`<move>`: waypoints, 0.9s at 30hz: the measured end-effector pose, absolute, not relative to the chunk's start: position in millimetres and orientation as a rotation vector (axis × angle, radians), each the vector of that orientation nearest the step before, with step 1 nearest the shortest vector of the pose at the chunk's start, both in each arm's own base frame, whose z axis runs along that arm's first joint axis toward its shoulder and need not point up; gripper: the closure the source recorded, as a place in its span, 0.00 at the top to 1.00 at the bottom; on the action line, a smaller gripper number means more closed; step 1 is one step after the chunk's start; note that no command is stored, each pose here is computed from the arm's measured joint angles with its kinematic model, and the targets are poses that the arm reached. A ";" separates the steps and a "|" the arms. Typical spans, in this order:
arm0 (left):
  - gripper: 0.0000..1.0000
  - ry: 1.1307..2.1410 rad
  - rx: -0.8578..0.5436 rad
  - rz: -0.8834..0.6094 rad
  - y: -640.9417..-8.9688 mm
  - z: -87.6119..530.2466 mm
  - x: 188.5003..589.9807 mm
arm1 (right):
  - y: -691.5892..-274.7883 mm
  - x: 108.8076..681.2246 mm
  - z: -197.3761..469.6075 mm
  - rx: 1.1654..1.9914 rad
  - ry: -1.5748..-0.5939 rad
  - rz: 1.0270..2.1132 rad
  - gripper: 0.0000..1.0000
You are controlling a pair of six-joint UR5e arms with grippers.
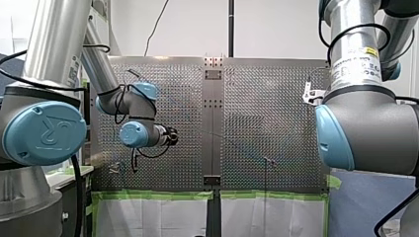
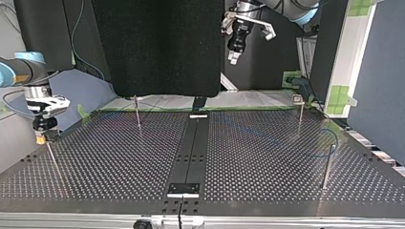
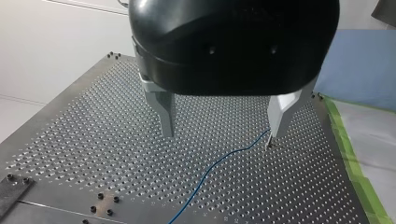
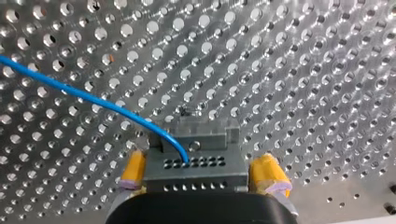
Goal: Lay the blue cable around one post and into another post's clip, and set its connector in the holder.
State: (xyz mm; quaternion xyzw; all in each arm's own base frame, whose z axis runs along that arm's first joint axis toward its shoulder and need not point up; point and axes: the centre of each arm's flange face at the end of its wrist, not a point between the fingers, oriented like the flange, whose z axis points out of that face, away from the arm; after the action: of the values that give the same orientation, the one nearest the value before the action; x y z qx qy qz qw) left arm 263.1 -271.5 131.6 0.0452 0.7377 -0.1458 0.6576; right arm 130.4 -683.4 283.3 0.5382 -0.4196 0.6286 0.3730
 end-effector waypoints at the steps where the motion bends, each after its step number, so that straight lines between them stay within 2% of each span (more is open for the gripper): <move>1: 0.98 1.671 0.102 -0.330 -271.5 131.6 263.1 | -683.2 131.0 283.3 1.382 -1.073 1.613 1.00; 27: 0.98 1.673 0.103 -0.330 -271.4 131.5 262.9 | -680.7 133.2 280.3 1.407 -1.087 1.617 1.00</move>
State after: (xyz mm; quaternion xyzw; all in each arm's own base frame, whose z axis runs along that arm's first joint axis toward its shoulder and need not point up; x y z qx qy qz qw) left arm 262.9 -271.4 131.5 0.0454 0.7383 -0.1455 0.6570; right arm 133.2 -680.7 280.3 0.5459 -0.4218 0.6276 0.3609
